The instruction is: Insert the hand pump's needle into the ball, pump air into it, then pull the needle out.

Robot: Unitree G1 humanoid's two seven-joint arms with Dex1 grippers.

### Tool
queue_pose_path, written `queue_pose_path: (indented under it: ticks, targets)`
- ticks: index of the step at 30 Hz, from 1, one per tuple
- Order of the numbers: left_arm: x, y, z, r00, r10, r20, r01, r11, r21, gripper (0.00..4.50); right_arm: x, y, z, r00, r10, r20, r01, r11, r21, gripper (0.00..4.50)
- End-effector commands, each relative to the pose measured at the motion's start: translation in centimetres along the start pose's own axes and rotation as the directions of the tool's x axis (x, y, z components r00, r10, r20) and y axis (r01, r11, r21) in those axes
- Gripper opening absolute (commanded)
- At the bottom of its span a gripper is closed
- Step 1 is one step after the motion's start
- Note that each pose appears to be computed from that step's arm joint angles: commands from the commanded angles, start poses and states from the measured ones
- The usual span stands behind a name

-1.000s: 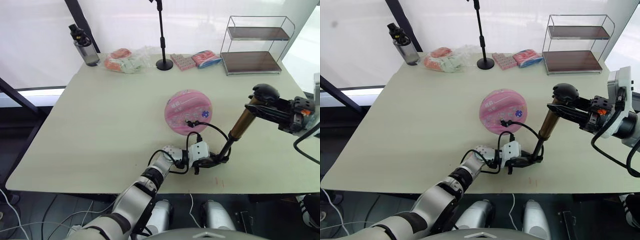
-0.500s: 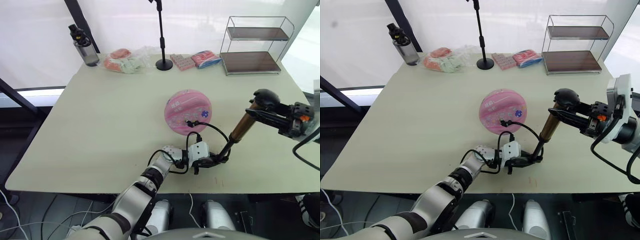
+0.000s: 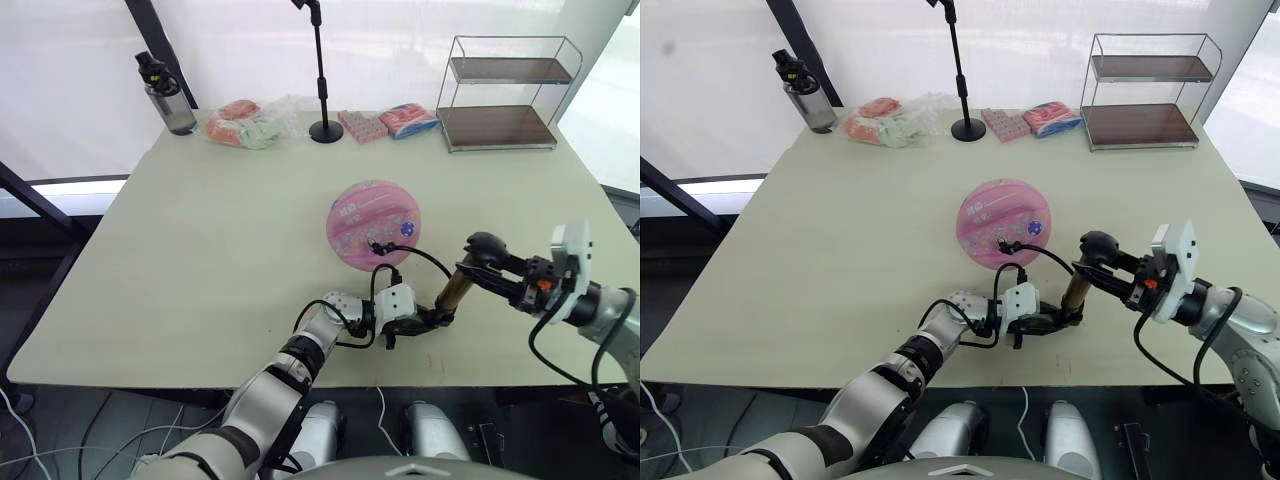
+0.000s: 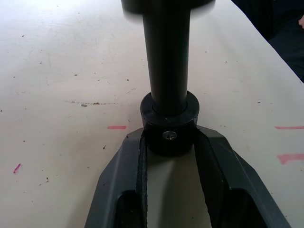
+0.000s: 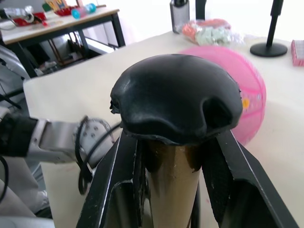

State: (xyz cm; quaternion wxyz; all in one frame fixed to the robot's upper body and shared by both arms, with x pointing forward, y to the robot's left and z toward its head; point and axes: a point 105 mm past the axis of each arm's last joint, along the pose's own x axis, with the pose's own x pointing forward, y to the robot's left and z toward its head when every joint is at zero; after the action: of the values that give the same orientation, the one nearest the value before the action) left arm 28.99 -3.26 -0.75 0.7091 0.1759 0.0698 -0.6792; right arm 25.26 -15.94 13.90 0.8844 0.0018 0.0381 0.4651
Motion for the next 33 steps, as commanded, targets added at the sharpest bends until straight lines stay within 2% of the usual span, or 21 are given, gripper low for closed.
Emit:
queue_pose_path:
  ticks: [1, 6, 10, 16, 27, 33]
  targets:
    - [-0.5, -2.1, -3.4, 0.994, -0.052, -0.098, 0.043, 0.995, -0.091, 1.09, 0.4, 0.6, -5.2, 0.992, -0.024, -0.127, 0.035, 0.996, 0.088, 1.08]
    - [-0.5, -1.8, -3.3, 0.995, -0.032, -0.095, 0.023, 0.995, -0.095, 1.09, 0.5, 0.8, -6.0, 0.992, -0.034, -0.118, 0.045, 0.995, 0.087, 1.08]
    - [-0.5, -1.7, -3.2, 0.995, -0.025, -0.093, 0.017, 0.995, -0.095, 1.09, 0.4, 0.4, -4.1, 0.997, -0.042, -0.065, 0.047, 0.996, 0.076, 1.08]
    - [-0.4, -1.7, -3.2, 0.995, -0.025, -0.091, 0.017, 0.996, -0.092, 1.09, -0.4, 0.2, 1.6, 0.999, -0.003, 0.042, 0.001, 0.999, 0.032, 1.08]
    - [-0.5, -1.7, -3.3, 0.995, -0.035, -0.095, 0.026, 0.995, -0.097, 1.09, -2.4, 0.3, 10.3, 0.994, 0.052, 0.096, -0.043, 0.995, -0.088, 1.08]
    - [-0.7, -1.8, -3.4, 0.994, -0.049, -0.099, 0.04, 0.995, -0.093, 1.09, -2.9, 1.0, 12.8, 0.991, 0.081, 0.102, -0.068, 0.989, -0.128, 1.08]
